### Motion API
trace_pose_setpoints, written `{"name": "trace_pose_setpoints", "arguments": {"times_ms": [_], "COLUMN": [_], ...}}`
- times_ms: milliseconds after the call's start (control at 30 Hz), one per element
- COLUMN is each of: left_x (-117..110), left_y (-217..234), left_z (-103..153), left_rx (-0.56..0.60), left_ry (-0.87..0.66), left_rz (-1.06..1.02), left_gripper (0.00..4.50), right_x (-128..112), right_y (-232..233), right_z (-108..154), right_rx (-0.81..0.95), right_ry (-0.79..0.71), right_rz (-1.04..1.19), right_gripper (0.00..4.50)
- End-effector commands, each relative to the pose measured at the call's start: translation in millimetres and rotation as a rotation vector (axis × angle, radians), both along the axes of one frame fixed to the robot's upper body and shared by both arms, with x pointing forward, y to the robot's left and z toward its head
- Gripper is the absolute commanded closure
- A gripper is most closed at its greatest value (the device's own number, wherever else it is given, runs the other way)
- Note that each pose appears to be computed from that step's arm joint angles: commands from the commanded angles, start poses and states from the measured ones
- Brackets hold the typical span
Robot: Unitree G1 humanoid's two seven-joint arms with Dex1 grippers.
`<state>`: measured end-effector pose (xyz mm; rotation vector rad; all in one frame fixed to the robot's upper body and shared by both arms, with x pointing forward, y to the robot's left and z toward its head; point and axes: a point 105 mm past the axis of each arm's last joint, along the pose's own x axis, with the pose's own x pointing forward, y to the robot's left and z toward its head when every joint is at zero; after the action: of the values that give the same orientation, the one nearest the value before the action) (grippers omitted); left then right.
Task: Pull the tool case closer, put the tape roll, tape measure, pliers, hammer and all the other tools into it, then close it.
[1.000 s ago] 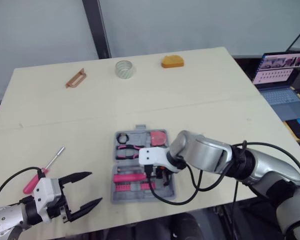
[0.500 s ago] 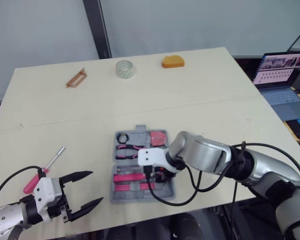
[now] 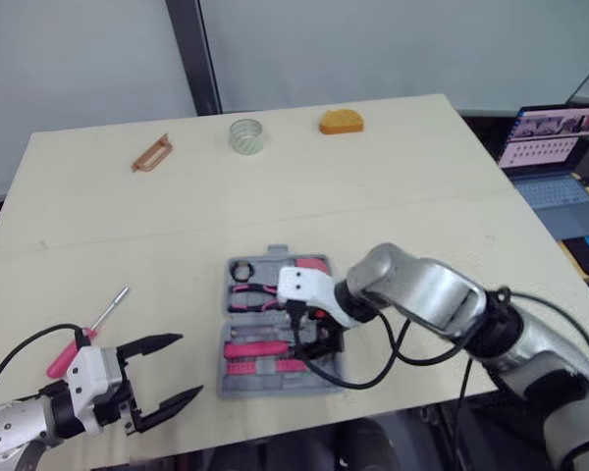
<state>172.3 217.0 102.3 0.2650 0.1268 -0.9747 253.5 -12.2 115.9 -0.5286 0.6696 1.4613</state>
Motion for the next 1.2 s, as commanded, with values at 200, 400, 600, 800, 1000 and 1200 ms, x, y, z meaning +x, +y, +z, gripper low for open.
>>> {"name": "trace_pose_setpoints", "arguments": {"times_ms": [200,400,600,800,1000,1200], "left_x": [5.5,7.4,9.1,11.0,11.8,11.9], "left_y": [-7.2,-8.9,-12.6,-16.1,-16.1,-14.4], "left_z": [11.3,11.1,14.6,19.0,21.0,20.4], "left_rx": [-0.037,-0.03,-0.029,-0.027,-0.022,-0.014], "left_ry": [-0.038,-0.035,-0.039,-0.041,-0.042,-0.042], "left_rz": [-0.02,-0.022,-0.021,-0.021,-0.019,-0.015], "left_gripper": [0.0,0.0,0.0,0.0,0.0,0.0], "right_x": [5.5,5.0,13.0,15.3,14.7,15.5], "right_y": [2.6,9.9,10.4,10.9,10.0,5.6], "right_z": [3.6,-10.3,-21.5,-26.2,-29.7,-33.3], "right_rx": [0.297,0.331,0.33,0.331,0.33,0.328], "right_ry": [-0.105,-0.088,-0.093,-0.099,-0.1,-0.101], "right_rz": [0.016,0.032,0.041,0.066,0.072,0.07], "right_gripper": [3.43,4.47,4.47,4.47,4.47,4.47]}}
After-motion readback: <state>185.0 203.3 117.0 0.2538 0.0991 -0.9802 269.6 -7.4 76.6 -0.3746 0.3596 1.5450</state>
